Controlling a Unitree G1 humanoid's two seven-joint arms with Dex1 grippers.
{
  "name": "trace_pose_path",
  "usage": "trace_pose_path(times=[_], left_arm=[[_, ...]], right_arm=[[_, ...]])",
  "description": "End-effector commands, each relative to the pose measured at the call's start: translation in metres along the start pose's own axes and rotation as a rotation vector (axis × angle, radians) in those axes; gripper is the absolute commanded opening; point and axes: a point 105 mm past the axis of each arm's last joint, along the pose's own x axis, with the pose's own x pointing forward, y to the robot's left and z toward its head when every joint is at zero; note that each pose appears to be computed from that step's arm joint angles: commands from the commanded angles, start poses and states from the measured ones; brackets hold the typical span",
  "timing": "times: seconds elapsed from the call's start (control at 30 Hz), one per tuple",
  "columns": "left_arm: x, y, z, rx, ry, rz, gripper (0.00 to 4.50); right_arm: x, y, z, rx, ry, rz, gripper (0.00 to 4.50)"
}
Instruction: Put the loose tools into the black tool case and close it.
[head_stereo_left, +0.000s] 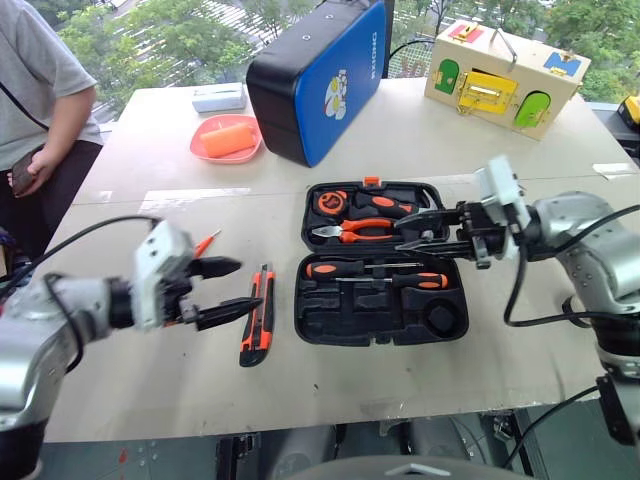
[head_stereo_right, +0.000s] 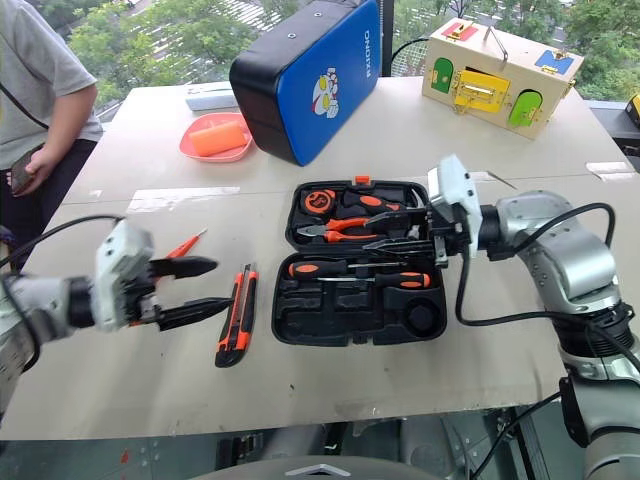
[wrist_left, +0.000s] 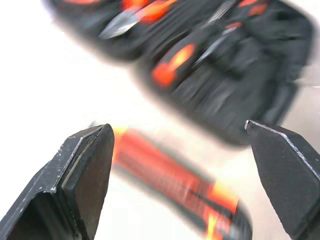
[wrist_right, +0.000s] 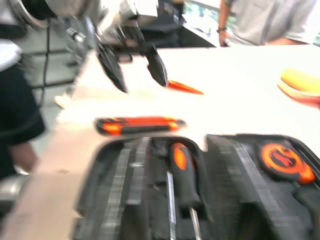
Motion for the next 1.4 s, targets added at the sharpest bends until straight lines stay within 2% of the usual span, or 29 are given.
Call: trace_pose_path(times=[0.03, 0.07, 0.1, 0.13, 0.27, 0.37, 0.43, 0.6, 0.8, 0.97, 1.07, 1.13, 1.23, 1.4], left_arm=[[-0.04, -0.001, -0.018, -0.034, 0.003, 0.211, 4.5], [-0.056, -0.004, -0.036, -0.077, 0.025, 0.29, 4.5], [-0.071, -0.008, -0.05, -0.116, 0.047, 0.364, 4.5], [-0.081, -0.011, -0.059, -0.138, 0.061, 0.408, 4.5], [-0.1, -0.012, -0.077, -0.163, 0.107, 0.491, 4.5], [-0.103, -0.003, -0.079, -0.144, 0.127, 0.503, 4.5], [-0.1, 0.008, -0.076, -0.12, 0.136, 0.487, 4.5], [-0.075, 0.061, -0.053, -0.046, 0.197, 0.405, 4.5], [-0.043, 0.123, -0.036, -0.008, 0.265, 0.408, 4.5], [-0.014, 0.151, -0.026, 0.028, 0.301, 0.409, 4.5], [0.002, 0.153, -0.028, 0.004, 0.319, 0.353, 4.5], [0.007, 0.152, -0.035, -0.008, 0.355, 0.323, 4.08], [0.009, 0.148, -0.046, -0.037, 0.4, 0.282, 3.23], [0.005, 0.145, -0.055, -0.05, 0.426, 0.272, 0.89]], right_arm=[[0.003, 0.008, 0.015, -0.044, -0.022, 0.087, 3.35], [0.005, 0.007, 0.016, -0.052, -0.021, 0.096, 3.72], [0.006, 0.007, 0.017, -0.059, -0.021, 0.11, 4.3], [0.007, 0.007, 0.018, -0.063, -0.022, 0.119, 4.41], [0.009, 0.005, 0.019, -0.079, -0.016, 0.127, 4.41], [0.008, 0.006, 0.016, -0.095, -0.004, 0.131, 4.41], [0.008, 0.008, 0.016, -0.097, -0.002, 0.127, 4.41], [0.003, 0.012, 0.021, -0.121, 0.009, 0.097, 4.41], [0.001, 0.02, 0.027, -0.139, 0.018, 0.058, 4.41], [0.001, 0.024, 0.027, -0.136, 0.021, 0.016, 4.41], [0.0, 0.026, 0.027, -0.13, 0.023, -0.012, 4.41], [-0.002, 0.026, 0.027, -0.13, 0.027, -0.026, 4.5], [-0.003, 0.026, 0.027, -0.131, 0.033, -0.041, 4.5], [-0.007, 0.026, 0.025, -0.127, 0.046, -0.055, 4.5]])
